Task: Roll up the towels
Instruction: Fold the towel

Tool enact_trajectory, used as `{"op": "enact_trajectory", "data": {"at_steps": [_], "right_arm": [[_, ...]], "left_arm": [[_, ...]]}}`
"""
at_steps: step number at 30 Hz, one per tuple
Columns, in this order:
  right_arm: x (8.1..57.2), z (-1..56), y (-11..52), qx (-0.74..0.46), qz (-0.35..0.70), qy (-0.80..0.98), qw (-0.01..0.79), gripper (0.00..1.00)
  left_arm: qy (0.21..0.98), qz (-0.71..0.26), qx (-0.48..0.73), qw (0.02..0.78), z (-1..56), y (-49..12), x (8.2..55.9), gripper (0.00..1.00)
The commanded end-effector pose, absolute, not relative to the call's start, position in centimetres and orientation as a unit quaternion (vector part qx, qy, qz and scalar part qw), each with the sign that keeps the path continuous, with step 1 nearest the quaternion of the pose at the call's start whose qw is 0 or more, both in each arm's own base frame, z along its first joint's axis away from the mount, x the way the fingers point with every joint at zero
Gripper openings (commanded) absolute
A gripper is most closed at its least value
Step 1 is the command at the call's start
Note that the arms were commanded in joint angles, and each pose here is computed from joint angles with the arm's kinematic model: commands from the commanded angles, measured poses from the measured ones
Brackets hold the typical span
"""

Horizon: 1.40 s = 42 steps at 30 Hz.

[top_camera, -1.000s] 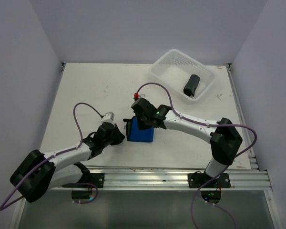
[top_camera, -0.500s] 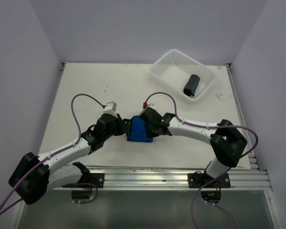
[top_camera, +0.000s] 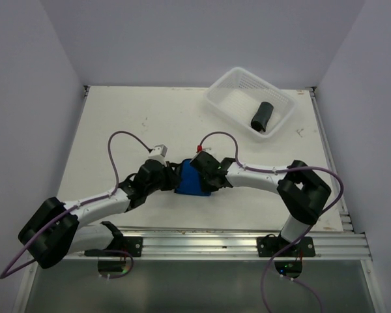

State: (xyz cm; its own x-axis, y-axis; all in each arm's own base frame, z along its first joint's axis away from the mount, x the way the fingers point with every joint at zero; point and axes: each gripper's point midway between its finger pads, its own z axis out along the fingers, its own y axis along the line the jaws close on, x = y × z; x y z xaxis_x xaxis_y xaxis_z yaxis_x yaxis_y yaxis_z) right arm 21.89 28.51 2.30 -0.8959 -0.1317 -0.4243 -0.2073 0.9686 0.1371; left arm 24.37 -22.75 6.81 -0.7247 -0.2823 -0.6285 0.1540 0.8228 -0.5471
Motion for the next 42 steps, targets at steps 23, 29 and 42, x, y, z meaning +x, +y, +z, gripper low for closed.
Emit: {"op": "enact_trajectory", "data": {"at_steps": [23, 29, 42], "right_arm": [[31.1, 4.4, 28.6, -0.062, 0.115, 0.96, 0.246, 0.15], [30.8, 1.8, 28.0, -0.052, 0.105, 0.968, 0.223, 0.15], [30.0, 9.8, 26.0, -0.033, 0.117, 0.953, 0.276, 0.33]], "left_arm": [[0.903, -0.236, -0.029, 0.358, 2.1, -22.7, 23.1, 0.14], [0.915, -0.224, -0.054, 0.331, 0.6, -21.9, 22.1, 0.12], [0.911, -0.244, -0.081, 0.321, 1.5, -22.3, 21.4, 0.11]]}}
